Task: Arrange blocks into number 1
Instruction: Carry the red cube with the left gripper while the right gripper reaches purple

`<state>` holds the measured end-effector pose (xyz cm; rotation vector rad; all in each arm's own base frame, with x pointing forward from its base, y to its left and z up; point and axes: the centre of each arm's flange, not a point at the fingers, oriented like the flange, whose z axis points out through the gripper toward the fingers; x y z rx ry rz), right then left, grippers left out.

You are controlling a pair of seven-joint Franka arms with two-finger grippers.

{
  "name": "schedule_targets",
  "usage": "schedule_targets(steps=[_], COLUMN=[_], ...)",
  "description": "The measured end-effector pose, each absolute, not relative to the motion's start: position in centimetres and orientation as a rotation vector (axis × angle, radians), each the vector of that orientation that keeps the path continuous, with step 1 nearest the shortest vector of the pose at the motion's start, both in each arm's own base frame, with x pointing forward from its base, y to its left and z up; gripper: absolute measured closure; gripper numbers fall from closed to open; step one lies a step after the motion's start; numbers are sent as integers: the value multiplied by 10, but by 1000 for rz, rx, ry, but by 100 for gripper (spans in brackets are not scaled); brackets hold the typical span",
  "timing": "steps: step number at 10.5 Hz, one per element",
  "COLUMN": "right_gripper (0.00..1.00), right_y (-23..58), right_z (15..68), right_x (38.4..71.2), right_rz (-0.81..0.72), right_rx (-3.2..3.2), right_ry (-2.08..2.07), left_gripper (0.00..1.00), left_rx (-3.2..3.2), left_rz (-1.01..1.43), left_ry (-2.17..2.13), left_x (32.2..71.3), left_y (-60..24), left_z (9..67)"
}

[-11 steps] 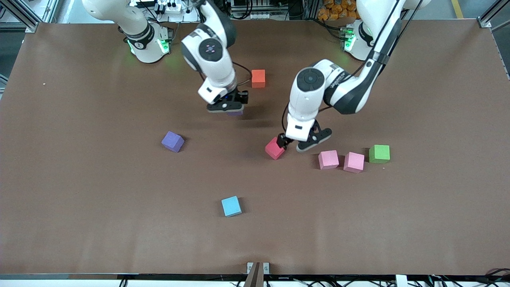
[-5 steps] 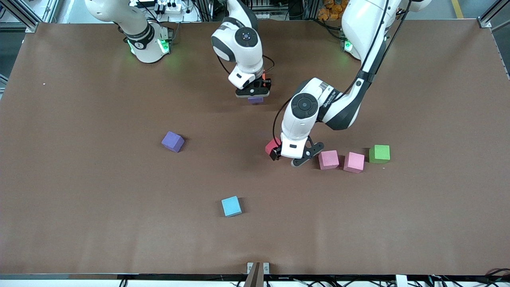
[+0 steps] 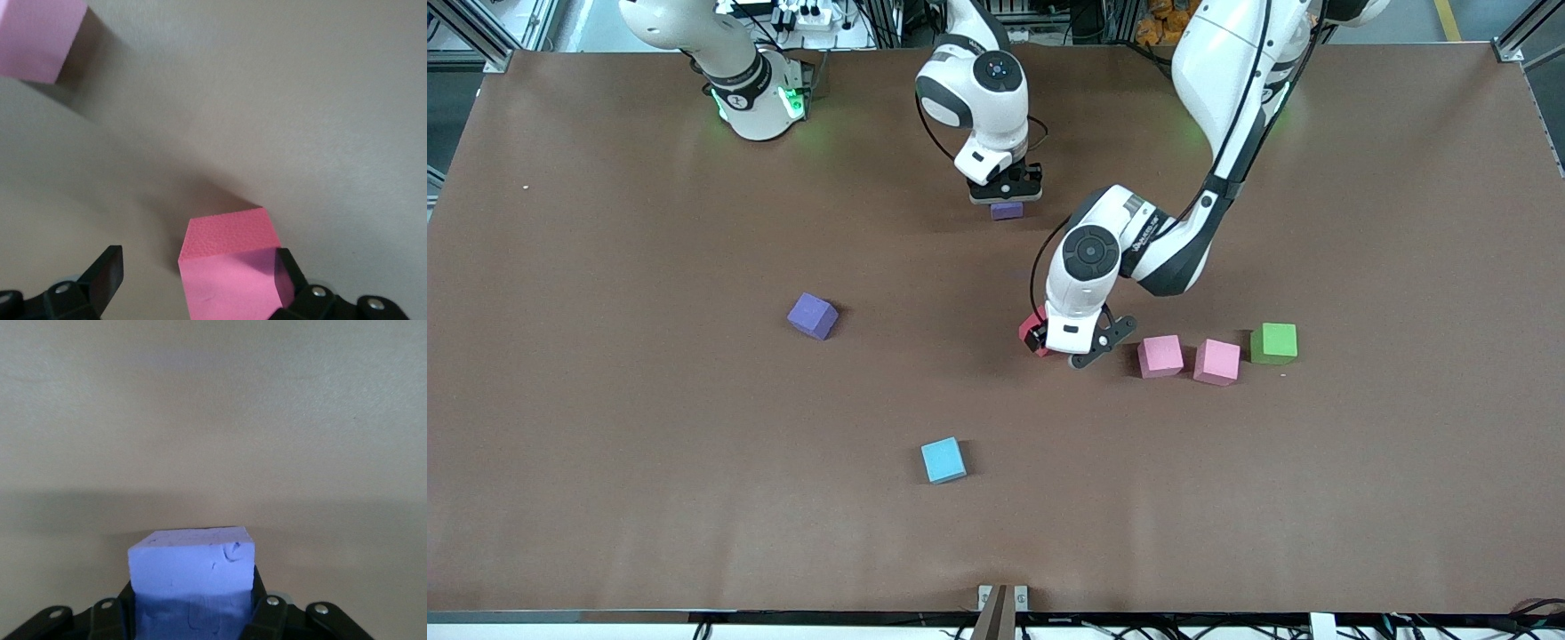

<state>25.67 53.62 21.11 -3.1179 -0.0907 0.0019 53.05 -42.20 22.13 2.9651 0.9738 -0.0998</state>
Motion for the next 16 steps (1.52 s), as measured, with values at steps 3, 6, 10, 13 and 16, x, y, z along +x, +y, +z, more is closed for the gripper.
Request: schedule_targets(steps=[3, 6, 10, 13, 16], right_gripper=[34, 7, 0, 0, 0], right_y=[539, 539, 486, 413, 332], right_z=[206, 210, 268, 301, 319], right_x=[253, 259, 315, 356, 419], right_rz=[-5, -15, -33, -62, -60], right_rx=[-3121, -3112, -3054, -3048, -3028], right_ry=[-93, -61, 130, 245, 508], left_gripper=[0, 0, 0, 0, 14], left_rx=[2950, 2944, 2920, 2937, 2944], left_rz=[-117, -107, -71, -95, -117], left_ry=[989, 995, 992, 988, 983], left_x=[528, 530, 542, 536, 530], left_y=[-427, -427, -429, -434, -440], left_z=[221, 223, 237, 223, 212])
